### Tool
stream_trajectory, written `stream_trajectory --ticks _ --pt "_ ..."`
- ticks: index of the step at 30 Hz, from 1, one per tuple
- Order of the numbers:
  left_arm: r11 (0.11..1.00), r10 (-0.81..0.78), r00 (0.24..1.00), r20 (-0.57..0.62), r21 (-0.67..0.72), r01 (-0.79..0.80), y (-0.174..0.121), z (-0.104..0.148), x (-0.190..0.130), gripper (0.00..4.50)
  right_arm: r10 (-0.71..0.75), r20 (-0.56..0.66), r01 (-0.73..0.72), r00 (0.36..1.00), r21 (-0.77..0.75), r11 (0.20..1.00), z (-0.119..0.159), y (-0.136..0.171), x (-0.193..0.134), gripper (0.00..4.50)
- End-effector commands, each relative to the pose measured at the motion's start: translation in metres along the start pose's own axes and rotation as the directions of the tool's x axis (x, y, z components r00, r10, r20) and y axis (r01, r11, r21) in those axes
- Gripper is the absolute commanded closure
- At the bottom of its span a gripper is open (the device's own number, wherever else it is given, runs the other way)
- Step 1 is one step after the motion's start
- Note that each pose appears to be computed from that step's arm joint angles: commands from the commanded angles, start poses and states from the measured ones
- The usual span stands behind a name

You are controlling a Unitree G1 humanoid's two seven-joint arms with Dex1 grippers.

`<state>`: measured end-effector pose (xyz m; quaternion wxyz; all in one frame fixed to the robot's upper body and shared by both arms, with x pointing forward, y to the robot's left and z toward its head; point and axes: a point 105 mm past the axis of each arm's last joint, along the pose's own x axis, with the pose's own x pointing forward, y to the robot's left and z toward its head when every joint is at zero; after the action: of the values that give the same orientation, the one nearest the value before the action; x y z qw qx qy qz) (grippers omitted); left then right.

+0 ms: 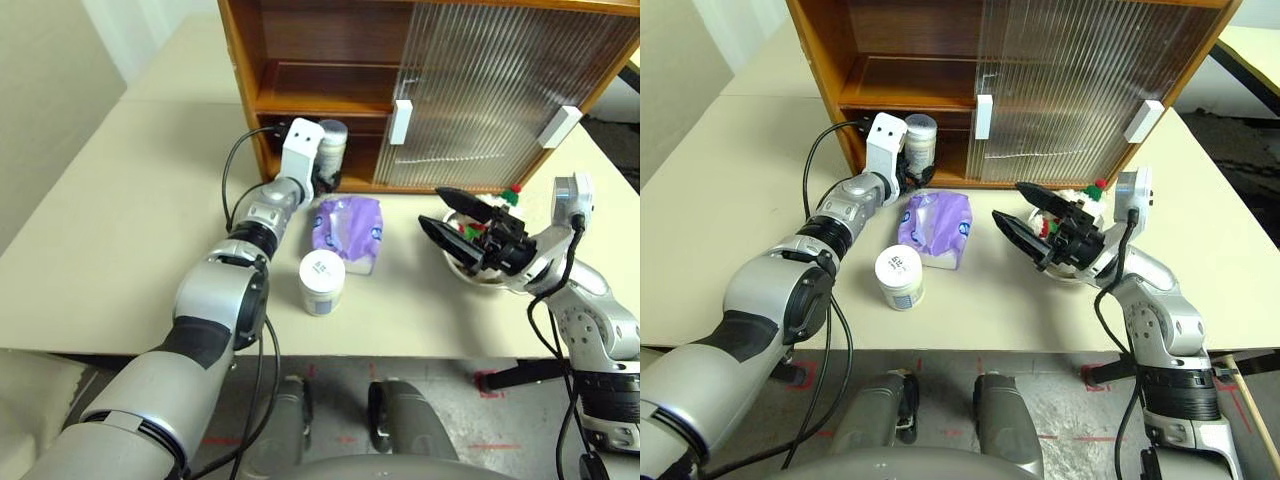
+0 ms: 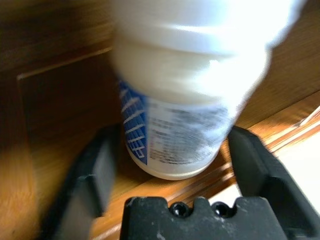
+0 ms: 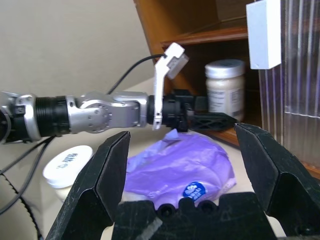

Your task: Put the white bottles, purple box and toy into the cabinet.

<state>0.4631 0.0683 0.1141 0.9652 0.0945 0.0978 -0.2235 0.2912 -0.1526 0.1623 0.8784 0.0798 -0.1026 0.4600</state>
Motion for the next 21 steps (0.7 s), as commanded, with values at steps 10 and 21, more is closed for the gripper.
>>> stream_trajectory --ticks 10,21 --pt "0.997 -0.061 0.998 -0.002 -0.048 0.061 -0.007 -0.001 0.000 0.02 0.023 0.019 -0.023 1.000 0.014 1.000 -0.001 0.003 0.004 0.00" --pt "0.989 -0.137 0.988 0.072 -0.051 0.141 -0.007 -0.005 -0.008 0.02 0.056 0.023 -0.056 0.998 0.011 0.998 -0.002 0.000 0.010 0.00"
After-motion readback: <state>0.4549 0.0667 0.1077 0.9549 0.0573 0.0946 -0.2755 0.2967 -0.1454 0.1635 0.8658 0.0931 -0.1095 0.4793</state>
